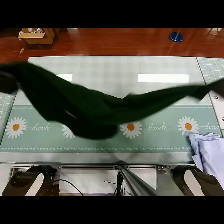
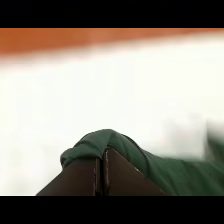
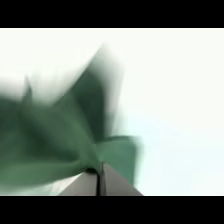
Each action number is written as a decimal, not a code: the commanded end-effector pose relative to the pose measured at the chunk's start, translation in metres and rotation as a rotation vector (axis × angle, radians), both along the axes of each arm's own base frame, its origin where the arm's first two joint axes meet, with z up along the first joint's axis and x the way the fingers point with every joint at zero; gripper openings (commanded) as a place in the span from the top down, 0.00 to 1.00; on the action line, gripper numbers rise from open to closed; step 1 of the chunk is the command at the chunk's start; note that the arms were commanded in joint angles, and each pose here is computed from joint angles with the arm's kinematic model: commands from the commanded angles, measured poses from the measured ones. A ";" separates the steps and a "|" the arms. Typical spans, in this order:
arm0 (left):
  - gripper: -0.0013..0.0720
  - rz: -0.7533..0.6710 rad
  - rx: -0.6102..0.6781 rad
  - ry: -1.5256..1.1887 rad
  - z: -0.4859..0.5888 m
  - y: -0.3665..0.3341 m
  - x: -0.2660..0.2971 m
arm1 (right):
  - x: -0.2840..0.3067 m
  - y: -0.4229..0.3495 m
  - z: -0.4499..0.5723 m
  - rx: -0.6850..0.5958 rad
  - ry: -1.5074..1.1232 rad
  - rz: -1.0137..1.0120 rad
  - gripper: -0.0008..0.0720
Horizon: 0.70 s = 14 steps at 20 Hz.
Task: Fold the shirts.
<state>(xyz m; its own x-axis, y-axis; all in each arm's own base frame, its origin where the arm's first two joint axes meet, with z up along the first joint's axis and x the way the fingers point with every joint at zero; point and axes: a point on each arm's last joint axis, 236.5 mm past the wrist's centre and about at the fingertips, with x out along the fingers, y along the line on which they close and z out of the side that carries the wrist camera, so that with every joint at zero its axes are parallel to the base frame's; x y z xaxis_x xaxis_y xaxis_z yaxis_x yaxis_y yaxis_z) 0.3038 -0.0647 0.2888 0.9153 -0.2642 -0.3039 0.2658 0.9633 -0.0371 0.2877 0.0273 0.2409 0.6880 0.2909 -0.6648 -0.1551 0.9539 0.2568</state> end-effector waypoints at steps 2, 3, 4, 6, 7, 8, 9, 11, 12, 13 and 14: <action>0.95 0.139 0.147 -0.331 0.137 0.039 -0.036 | -0.022 -0.055 0.195 -0.216 -0.545 -0.303 0.96; 0.95 0.151 0.129 -0.365 0.154 0.041 -0.045 | -0.032 -0.059 0.210 -0.237 -0.579 -0.327 0.96; 0.95 0.155 0.108 -0.393 0.169 0.041 -0.055 | -0.040 -0.056 0.219 -0.245 -0.594 -0.326 0.96; 0.95 0.152 0.093 -0.404 0.185 0.040 -0.074 | -0.053 -0.051 0.223 -0.252 -0.588 -0.315 0.96; 0.95 0.148 0.098 -0.392 0.188 0.039 -0.082 | -0.058 -0.049 0.222 -0.256 -0.572 -0.312 0.96; 0.95 0.143 0.106 -0.364 0.186 0.039 -0.091 | -0.063 -0.049 0.218 -0.264 -0.549 -0.311 0.96; 0.95 0.136 0.115 -0.326 0.181 0.038 -0.099 | -0.067 -0.048 0.213 -0.267 -0.521 -0.307 0.96; 0.95 0.123 0.120 -0.245 0.169 0.037 -0.120 | -0.079 -0.044 0.196 -0.265 -0.437 -0.291 0.96; 0.95 0.122 0.102 -0.216 0.166 0.037 -0.133 | -0.086 -0.041 0.188 -0.268 -0.395 -0.281 0.96; 0.95 0.121 0.102 -0.204 0.165 0.037 -0.146 | -0.093 -0.039 0.180 -0.271 -0.354 -0.271 0.96; 0.95 0.119 0.106 -0.200 0.164 0.037 -0.160 | -0.101 -0.037 0.172 -0.272 -0.311 -0.261 0.96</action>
